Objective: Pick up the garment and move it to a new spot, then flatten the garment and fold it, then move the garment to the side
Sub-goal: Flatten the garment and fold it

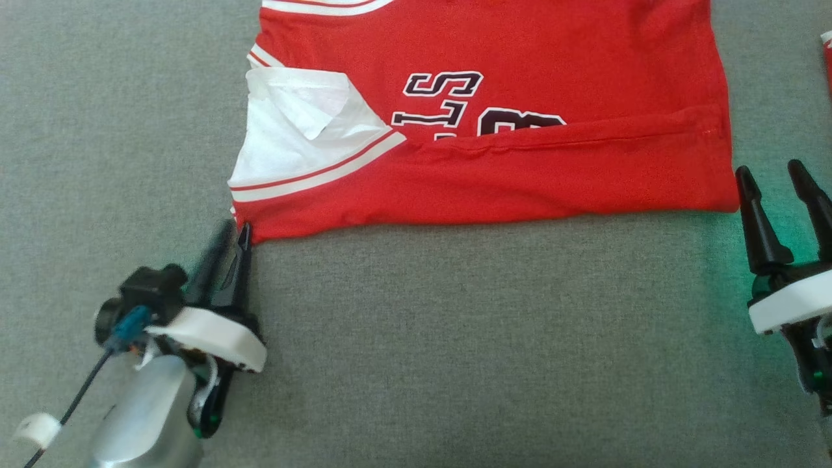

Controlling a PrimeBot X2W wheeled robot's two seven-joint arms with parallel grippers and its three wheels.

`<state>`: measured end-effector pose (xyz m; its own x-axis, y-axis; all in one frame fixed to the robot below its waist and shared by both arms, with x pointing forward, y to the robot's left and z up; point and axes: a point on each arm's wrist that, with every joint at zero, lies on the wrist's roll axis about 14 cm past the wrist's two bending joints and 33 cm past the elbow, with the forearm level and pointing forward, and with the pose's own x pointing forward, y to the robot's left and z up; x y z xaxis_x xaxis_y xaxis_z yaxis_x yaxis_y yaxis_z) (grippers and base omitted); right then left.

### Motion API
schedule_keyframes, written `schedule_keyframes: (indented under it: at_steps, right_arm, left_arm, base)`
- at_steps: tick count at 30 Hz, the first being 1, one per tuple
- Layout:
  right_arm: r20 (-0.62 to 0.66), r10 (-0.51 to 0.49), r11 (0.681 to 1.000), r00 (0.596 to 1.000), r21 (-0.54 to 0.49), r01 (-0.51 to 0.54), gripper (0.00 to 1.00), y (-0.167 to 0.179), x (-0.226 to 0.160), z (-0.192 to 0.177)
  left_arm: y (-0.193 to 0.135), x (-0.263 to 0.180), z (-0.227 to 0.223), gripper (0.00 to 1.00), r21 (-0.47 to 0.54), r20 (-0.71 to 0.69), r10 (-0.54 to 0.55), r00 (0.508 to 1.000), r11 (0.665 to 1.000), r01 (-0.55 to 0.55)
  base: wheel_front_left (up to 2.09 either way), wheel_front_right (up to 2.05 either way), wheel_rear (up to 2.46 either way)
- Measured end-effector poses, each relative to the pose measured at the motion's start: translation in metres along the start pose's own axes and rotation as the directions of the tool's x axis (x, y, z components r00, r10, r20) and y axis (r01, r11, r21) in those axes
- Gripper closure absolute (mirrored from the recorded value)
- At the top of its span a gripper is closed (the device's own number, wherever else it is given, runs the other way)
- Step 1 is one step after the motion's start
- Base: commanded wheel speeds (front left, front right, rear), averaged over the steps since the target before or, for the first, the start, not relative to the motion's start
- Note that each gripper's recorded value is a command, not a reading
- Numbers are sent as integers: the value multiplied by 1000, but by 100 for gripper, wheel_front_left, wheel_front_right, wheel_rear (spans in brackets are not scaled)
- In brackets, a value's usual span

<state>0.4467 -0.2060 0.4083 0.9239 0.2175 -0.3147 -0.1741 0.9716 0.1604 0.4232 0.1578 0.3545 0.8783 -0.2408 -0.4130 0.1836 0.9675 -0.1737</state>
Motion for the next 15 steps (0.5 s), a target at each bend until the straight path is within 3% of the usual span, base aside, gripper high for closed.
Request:
schedule_keyframes:
  at_steps: [15]
  right_arm:
    - [-194,-28,999,981,30,34,0,3,5,-44]
  left_arm:
    - [-10,-11,9,100,38,25,-45,999,998,44]
  base:
    - [0,0,0]
